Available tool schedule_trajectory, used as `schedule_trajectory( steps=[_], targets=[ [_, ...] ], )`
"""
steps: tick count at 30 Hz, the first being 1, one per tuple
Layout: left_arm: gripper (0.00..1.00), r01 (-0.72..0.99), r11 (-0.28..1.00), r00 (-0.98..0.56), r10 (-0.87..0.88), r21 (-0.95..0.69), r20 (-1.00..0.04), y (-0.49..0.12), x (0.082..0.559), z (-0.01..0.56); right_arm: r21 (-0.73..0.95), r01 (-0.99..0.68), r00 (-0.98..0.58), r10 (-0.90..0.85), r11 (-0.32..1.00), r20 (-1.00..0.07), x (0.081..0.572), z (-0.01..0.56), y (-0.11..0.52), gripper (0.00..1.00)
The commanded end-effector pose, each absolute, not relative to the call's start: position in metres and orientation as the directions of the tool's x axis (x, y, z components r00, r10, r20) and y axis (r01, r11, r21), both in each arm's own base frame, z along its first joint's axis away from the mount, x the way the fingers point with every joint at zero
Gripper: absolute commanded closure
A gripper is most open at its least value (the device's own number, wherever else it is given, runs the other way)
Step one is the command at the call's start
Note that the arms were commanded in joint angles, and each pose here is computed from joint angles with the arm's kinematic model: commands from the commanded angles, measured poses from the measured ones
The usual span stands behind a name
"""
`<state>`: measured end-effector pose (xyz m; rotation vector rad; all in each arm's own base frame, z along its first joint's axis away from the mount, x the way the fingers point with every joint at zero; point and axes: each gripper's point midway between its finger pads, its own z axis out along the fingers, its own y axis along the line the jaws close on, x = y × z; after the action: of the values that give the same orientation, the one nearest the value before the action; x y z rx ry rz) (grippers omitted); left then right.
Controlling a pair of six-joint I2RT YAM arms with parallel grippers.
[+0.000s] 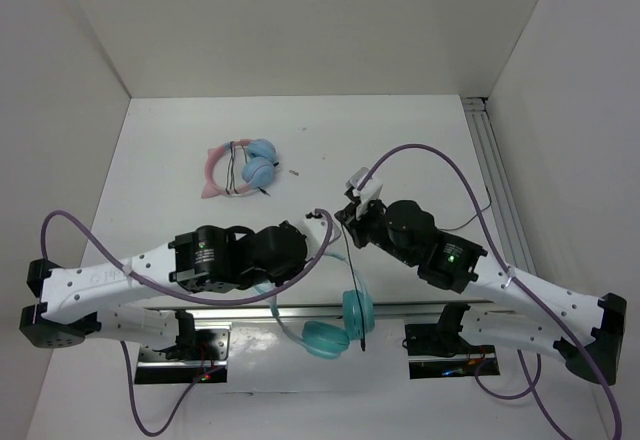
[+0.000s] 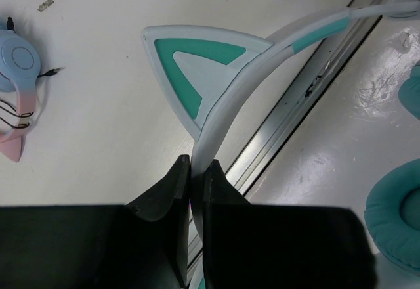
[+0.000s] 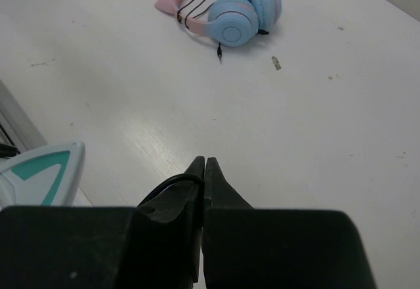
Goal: Wrap the headphones
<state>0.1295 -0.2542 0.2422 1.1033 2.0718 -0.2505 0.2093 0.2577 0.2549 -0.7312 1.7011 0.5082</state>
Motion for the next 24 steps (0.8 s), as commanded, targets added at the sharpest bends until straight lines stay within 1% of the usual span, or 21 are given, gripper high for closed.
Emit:
schedule_trajectory(
  steps=[1, 2, 5, 8, 10, 11, 13, 14, 16, 17, 18, 19, 20, 21, 22, 23, 24],
  targets=[
    [1.0, 0.791, 0.6, -0.307, 0.557, 0.119, -0.772, -0.275, 0.129, 0.263, -0.029, -0.768, -0.078, -0.138, 0.64, -0.987, 0.204, 0.282, 0.273, 1.0],
    [1.0, 0.762, 0.632, -0.311, 0.548, 0.141, -0.777, -0.272, 0.136, 0.268, -0.03, -0.768, -0.087, -0.151, 0.64, -0.985, 0.205, 0.277, 0.275, 1.0],
    [1.0, 0.692, 0.708, -0.319, 0.473, 0.139, -0.821, -0.264, 0.148, 0.289, -0.028, -0.767, -0.106, -0.17, 0.641, -0.98, 0.212, 0.261, 0.277, 1.0],
    [1.0, 0.616, 0.784, -0.306, 0.324, 0.073, -0.895, -0.25, 0.157, 0.326, 0.003, -0.797, -0.124, -0.158, 0.603, -0.98, 0.218, 0.252, 0.282, 1.0],
    [1.0, 0.565, 0.824, -0.292, 0.244, 0.039, -0.925, -0.235, 0.162, 0.347, 0.024, -0.796, -0.142, -0.148, 0.605, -0.979, 0.231, 0.245, 0.282, 1.0],
    [1.0, 0.545, 0.839, -0.288, 0.2, 0.012, -0.937, -0.23, 0.163, 0.358, 0.05, -0.818, -0.169, -0.157, 0.573, -0.973, 0.23, 0.236, 0.288, 1.0],
    [1.0, 0.509, 0.86, -0.289, 0.128, -0.039, -0.949, -0.22, 0.165, 0.371, 0.062, -0.829, -0.175, -0.151, 0.556, -0.973, 0.238, 0.234, 0.292, 1.0],
    [1.0, 0.499, 0.864, -0.281, 0.08, -0.074, -0.956, -0.212, 0.164, 0.38, 0.076, -0.854, -0.177, -0.15, 0.514, -0.973, 0.235, 0.235, 0.299, 1.0],
    [1.0, 0.466, 0.874, -0.267, -0.012, -0.14, -0.964, -0.202, 0.166, 0.395, 0.094, -0.877, -0.191, -0.162, 0.472, -0.968, 0.238, 0.226, 0.31, 1.0],
    [1.0, 0.457, 0.87, -0.257, -0.069, -0.184, -0.964, -0.192, 0.164, 0.406, 0.114, -0.905, -0.198, -0.17, 0.409, -0.965, 0.231, 0.222, 0.321, 1.0],
    [1.0, 0.459, 0.863, -0.248, -0.104, -0.211, -0.963, -0.189, 0.164, 0.414, 0.107, -0.916, -0.174, -0.142, 0.387, -0.974, 0.235, 0.229, 0.325, 1.0],
    [1.0, 0.462, 0.849, -0.234, -0.161, -0.255, -0.959, -0.187, 0.163, 0.426, 0.122, -0.925, -0.18, -0.132, 0.36, -0.975, 0.231, 0.226, 0.329, 0.98],
    [1.0, 0.464, 0.842, -0.227, -0.188, -0.276, -0.956, -0.186, 0.163, 0.43, 0.137, -0.943, -0.179, -0.116, 0.304, -0.977, 0.225, 0.227, 0.333, 0.96],
    [1.0, 0.468, 0.836, -0.217, -0.206, -0.287, -0.954, -0.184, 0.163, 0.434, 0.132, -0.95, -0.161, -0.078, 0.284, -0.984, 0.229, 0.228, 0.336, 0.93],
    [1.0, 0.47, 0.828, -0.21, -0.231, -0.306, -0.95, -0.181, 0.162, 0.439, 0.162, -0.952, -0.182, -0.054, 0.258, -0.982, 0.226, 0.228, 0.34, 0.88],
    [1.0, 0.471, 0.825, -0.208, -0.241, -0.313, -0.948, -0.182, 0.162, 0.442, 0.171, -0.955, -0.185, -0.036, 0.243, -0.982, 0.228, 0.227, 0.341, 0.72],
    [1.0, 0.471, 0.822, -0.205, -0.251, -0.321, -0.946, -0.182, 0.162, 0.444, 0.181, -0.96, -0.189, -0.021, 0.212, -0.982, 0.227, 0.228, 0.346, 0.67]
  ],
)
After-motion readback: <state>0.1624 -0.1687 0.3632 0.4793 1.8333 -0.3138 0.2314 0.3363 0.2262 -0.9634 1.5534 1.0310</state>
